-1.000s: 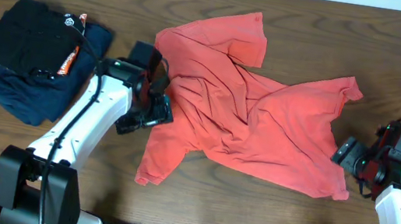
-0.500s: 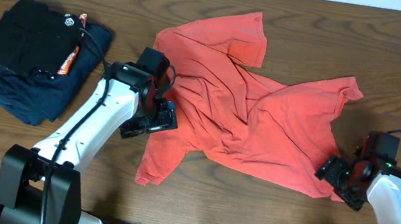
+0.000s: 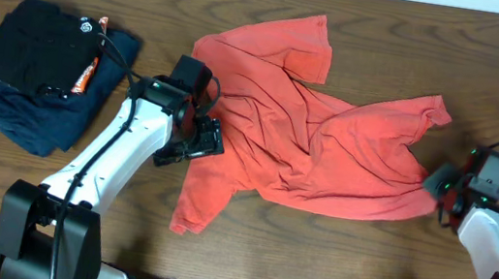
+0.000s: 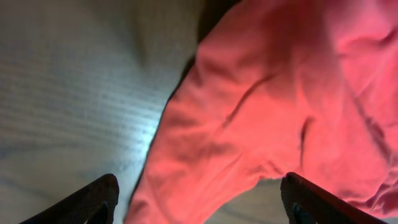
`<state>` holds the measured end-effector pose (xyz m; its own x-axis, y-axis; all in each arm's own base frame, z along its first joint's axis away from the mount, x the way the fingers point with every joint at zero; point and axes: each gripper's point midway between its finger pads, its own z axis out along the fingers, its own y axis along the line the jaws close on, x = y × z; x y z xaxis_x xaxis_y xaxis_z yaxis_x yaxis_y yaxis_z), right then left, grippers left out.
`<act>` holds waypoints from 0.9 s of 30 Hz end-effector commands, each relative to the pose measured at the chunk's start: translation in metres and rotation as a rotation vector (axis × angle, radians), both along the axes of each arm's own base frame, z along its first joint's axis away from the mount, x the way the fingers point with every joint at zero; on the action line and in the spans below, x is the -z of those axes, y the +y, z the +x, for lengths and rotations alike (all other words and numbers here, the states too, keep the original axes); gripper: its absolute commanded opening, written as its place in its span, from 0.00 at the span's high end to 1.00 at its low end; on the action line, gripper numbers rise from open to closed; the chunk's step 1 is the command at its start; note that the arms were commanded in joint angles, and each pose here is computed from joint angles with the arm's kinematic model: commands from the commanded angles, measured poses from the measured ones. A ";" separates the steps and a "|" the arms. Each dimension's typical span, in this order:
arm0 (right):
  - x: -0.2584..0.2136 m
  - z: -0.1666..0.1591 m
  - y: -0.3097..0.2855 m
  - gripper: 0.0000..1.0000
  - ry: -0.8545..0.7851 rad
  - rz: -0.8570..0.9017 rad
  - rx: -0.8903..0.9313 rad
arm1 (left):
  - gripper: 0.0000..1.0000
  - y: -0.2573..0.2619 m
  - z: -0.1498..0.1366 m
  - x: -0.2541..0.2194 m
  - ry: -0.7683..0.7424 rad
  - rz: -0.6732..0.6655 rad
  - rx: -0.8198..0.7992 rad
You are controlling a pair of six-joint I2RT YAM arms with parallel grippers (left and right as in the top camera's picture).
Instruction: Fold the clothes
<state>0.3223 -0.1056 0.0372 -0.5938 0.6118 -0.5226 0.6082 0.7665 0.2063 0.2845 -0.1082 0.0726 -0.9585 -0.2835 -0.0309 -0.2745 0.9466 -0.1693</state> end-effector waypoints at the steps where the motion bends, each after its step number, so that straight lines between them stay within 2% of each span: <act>1: -0.033 0.021 -0.030 0.81 -0.079 -0.081 0.087 | 0.15 0.000 0.001 0.003 -0.003 0.003 0.018; 4: -0.042 0.021 -0.042 0.74 -0.075 -0.126 0.119 | 0.15 0.000 -0.001 0.003 0.004 0.004 0.018; 6: -0.037 0.012 -0.043 0.65 -0.028 -0.122 0.127 | 0.15 0.002 -0.006 0.004 0.025 0.010 0.018; 12: 0.005 -0.045 0.001 0.53 0.241 0.084 0.059 | 0.15 0.007 -0.024 0.005 0.100 0.033 0.018; 14: 0.010 -0.053 0.009 0.50 0.271 0.121 0.042 | 0.15 0.008 -0.027 0.005 0.111 0.036 0.018; 21: 0.009 -0.048 0.049 0.50 0.240 0.250 -0.209 | 0.15 0.008 -0.038 0.005 0.155 0.029 0.019; 27: 0.003 -0.037 0.058 0.50 0.183 0.299 -0.245 | 0.14 0.013 -0.056 0.022 0.206 0.042 0.030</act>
<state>0.2826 -0.0590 0.0318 -0.7831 0.5793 -0.2260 0.5147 0.8078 0.2872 0.2418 -0.0981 0.0617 -0.9518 -0.2830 0.1182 -0.2941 0.9515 -0.0900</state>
